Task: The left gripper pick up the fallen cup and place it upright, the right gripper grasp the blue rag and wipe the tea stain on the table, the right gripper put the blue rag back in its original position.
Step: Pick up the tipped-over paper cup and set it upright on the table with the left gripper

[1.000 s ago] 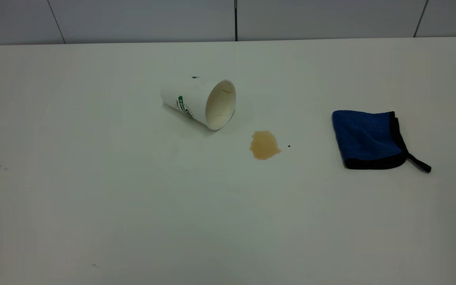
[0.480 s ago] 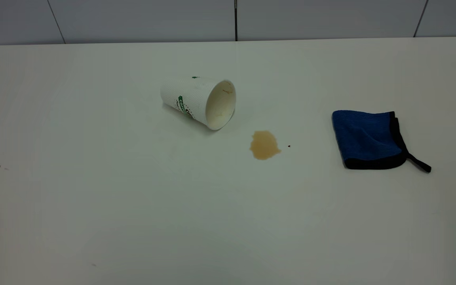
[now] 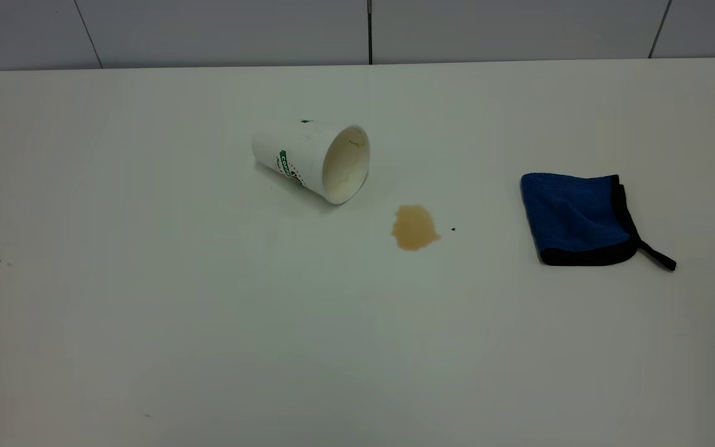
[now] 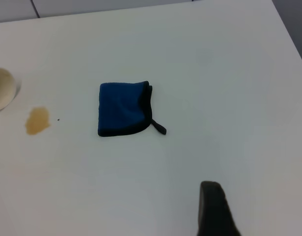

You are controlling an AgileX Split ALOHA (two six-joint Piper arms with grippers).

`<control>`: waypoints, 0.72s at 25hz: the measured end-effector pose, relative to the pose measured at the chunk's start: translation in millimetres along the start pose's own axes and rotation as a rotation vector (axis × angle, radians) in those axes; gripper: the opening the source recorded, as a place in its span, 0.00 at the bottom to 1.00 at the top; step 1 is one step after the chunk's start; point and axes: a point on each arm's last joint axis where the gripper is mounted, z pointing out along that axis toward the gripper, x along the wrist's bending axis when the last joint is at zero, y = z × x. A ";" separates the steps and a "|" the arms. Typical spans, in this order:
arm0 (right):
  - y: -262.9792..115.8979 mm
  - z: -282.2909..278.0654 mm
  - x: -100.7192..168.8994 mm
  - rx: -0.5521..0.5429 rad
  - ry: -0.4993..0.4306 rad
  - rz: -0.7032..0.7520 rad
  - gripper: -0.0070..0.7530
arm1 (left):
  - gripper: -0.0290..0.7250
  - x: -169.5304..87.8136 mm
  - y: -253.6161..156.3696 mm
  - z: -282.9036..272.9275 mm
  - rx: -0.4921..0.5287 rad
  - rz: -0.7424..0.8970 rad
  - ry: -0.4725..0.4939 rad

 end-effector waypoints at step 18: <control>0.0 0.0 0.0 0.000 0.000 0.000 0.66 | 0.85 -2.3 119.8 132.7 0.262 0.120 -0.021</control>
